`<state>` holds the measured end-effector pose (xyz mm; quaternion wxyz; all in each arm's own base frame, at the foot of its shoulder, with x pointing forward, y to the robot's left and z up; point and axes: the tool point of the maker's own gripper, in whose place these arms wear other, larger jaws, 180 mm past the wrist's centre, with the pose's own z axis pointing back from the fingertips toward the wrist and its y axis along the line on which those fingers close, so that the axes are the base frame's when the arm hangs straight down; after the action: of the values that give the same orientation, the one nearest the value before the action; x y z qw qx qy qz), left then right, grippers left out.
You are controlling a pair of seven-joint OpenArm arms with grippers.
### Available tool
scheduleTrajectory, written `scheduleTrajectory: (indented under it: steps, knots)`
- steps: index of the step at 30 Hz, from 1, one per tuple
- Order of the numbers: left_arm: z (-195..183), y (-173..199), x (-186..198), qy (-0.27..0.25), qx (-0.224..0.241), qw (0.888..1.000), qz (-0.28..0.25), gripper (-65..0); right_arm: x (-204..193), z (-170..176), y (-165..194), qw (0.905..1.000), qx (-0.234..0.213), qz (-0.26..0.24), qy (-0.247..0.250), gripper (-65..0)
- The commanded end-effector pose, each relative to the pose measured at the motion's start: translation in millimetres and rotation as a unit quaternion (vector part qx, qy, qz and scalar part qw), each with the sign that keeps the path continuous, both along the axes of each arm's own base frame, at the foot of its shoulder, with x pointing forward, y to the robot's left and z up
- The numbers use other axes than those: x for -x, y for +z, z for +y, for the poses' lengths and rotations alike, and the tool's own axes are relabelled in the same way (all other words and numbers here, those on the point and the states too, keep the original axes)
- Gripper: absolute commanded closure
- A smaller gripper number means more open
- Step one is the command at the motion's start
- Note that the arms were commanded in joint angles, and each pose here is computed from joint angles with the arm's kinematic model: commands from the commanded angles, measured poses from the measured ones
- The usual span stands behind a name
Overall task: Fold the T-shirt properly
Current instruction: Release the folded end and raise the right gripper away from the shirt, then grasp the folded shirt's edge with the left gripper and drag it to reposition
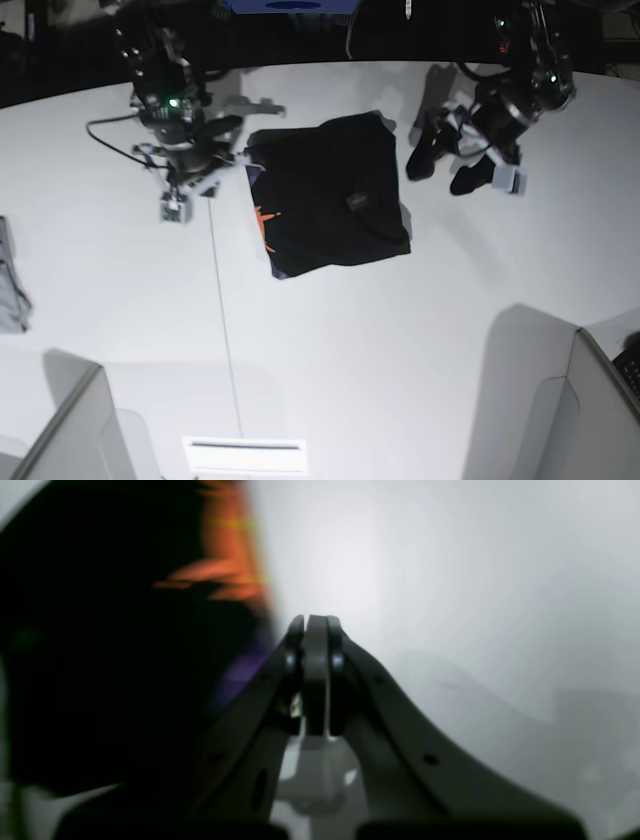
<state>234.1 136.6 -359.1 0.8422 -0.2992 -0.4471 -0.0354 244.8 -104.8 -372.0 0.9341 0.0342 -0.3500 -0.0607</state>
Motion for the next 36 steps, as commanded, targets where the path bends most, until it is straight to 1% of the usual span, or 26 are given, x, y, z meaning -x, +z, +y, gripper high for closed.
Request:
scheduleTrajectory:
  steps: [1,4,7,11,15,19,20,21,23,26,28,30,32,33,36]
  knots:
    - [-3,5,-6,0.000,0.020,1.000,-0.014,-55.8,-4,-1,9,0.9997,0.003,-0.024,0.005,0.0]
    - [-12,-9,-12,-0.004,0.048,0.999,0.005,-56.4,4,-10,5,0.9995,0.016,-0.026,0.007,0.0]
    - [-22,-19,-18,-0.015,0.057,0.998,0.018,-56.4,7,-12,3,0.9995,0.021,-0.023,0.009,0.0]
    - [-43,-26,-29,-0.043,0.070,0.996,0.025,-56.4,8,-12,2,0.9995,0.021,-0.022,0.009,0.0]
    - [-48,-41,-41,-0.023,0.074,0.995,0.061,-56.3,8,-12,2,0.9995,0.021,-0.022,0.009,0.0]
    - [-65,-52,-41,-0.036,0.072,0.993,0.089,-55.1,8,-12,2,0.9995,0.021,-0.023,0.009,0.0]
    - [-66,-56,-39,-0.033,0.072,0.992,0.097,-51.5,8,-12,2,0.9995,0.021,-0.023,0.009,0.0]
    - [-65,-59,-39,-0.026,0.071,0.992,0.104,-45.7,8,-12,2,0.9995,0.021,-0.023,0.009,0.0]
    - [-62,-65,-39,-0.015,0.066,0.991,0.117,-28.6,8,-12,2,0.9995,0.021,-0.023,0.009,0.0]
    - [-56,-69,-46,-0.005,0.040,0.992,0.123,-0.8,7,-13,3,0.9995,0.021,-0.024,0.008,0.0]
    - [-54,-70,-49,-0.006,0.024,0.993,0.120,0.0,7,-13,3,0.9995,0.021,-0.024,0.008,0.0]
    - [-53,-74,-45,-0.018,0.007,0.991,0.132,0.0,7,-13,3,0.9994,0.021,-0.024,0.008,0.0]
    - [-49,-76,-46,-0.038,-0.017,0.988,0.148,0.0,5,-23,4,0.9993,0.025,-0.026,-0.008,0.0]
    - [-50,-77,-45,-0.044,-0.020,0.987,0.155,0.0,4,-28,5,0.9991,0.027,-0.028,-0.016,0.0]
    - [-43,-72,-48,-0.052,-0.035,0.986,0.152,0.0,5,-37,4,0.9988,0.031,-0.027,-0.028,0.0]
